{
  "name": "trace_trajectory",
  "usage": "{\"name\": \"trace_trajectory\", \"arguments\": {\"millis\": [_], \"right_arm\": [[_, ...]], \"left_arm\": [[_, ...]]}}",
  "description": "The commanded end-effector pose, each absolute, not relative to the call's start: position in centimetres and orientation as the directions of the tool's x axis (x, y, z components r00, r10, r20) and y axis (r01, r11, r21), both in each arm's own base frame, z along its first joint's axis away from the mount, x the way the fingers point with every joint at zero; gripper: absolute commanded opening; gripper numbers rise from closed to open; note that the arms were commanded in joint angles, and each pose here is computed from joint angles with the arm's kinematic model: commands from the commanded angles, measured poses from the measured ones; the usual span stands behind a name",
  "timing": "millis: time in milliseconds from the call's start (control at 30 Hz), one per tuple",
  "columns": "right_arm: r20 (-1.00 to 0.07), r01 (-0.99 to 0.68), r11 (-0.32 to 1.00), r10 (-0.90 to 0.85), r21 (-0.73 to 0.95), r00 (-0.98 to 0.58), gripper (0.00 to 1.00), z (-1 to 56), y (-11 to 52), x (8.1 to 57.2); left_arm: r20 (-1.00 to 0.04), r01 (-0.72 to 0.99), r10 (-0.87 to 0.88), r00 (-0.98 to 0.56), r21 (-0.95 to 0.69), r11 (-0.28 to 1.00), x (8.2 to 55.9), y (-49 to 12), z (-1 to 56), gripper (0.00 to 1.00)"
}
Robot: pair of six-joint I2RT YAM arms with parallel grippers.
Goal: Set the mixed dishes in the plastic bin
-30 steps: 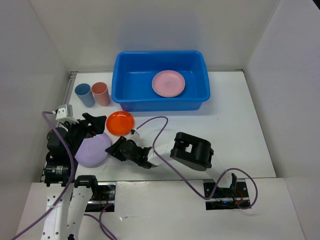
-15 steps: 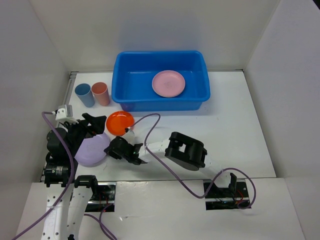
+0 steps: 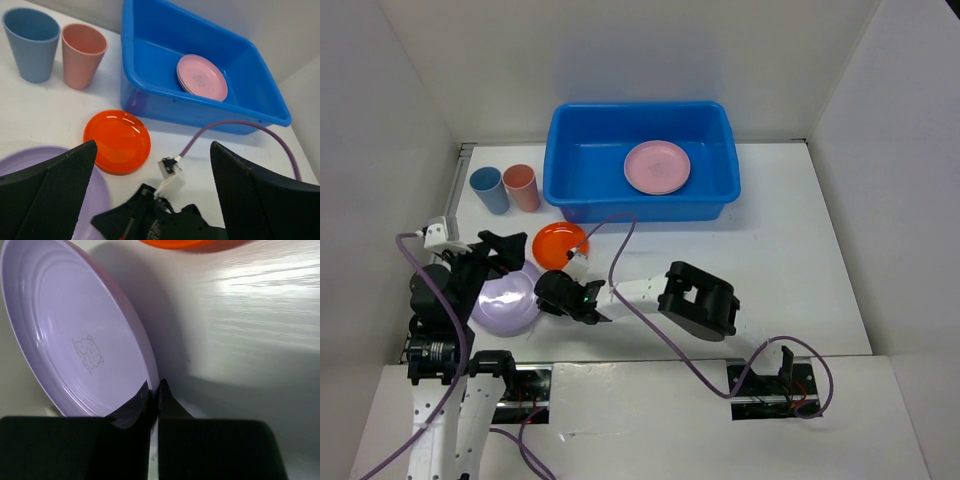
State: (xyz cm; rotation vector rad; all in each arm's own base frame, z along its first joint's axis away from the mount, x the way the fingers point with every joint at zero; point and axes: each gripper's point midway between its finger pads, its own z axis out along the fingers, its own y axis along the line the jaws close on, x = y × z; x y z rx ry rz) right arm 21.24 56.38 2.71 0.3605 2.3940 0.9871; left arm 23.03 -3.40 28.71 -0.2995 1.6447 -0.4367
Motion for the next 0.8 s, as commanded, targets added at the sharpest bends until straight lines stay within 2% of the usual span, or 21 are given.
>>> {"name": "trace_trajectory", "arguments": {"millis": [0, 167, 300, 400, 433, 600, 767], "right_arm": [[-0.485, -0.008, 0.756, 0.411, 0.654, -0.772, 0.0, 8.1, 52.9, 22.5], [-0.505, -0.014, 0.765, 0.41, 0.643, -0.759, 0.0, 10.7, 49.0, 23.2], [-0.545, -0.084, 0.719, 0.439, 0.69, -0.714, 0.0, 17.5, 46.6, 24.7], [-0.615, -0.095, 0.756, 0.446, 0.648, -0.65, 0.0, 21.5, 43.1, 28.1], [-0.645, -0.071, 0.78, 0.457, 0.621, -0.613, 0.0, 22.3, 40.7, 30.5], [-0.66, -0.006, 0.753, 0.572, 0.658, -0.487, 0.0, 27.9, 31.8, 37.6], [-0.673, 0.115, 0.753, 0.637, 0.648, -0.376, 0.0, 29.3, 22.7, 45.4]], "left_arm": [[-0.893, 0.036, -0.448, 0.04, -0.447, 0.894, 21.3, -1.9, 32.2, 1.0], [-0.884, 0.037, -0.455, 0.11, -0.453, 0.89, 20.0, -1.5, 33.4, 1.0], [-0.884, 0.037, -0.455, 0.11, -0.453, 0.89, 20.0, -1.5, 33.4, 1.0], [-0.883, 0.028, -0.455, 0.115, -0.455, 0.89, 19.8, -1.3, 33.6, 1.0], [-0.877, 0.022, -0.463, 0.128, -0.465, 0.885, 19.7, -1.1, 33.8, 1.0], [-0.868, -0.029, -0.473, 0.152, -0.482, 0.876, 19.1, -0.2, 34.0, 1.0], [-0.868, -0.014, -0.473, 0.154, -0.48, 0.877, 19.1, -0.4, 34.2, 1.0]]}}
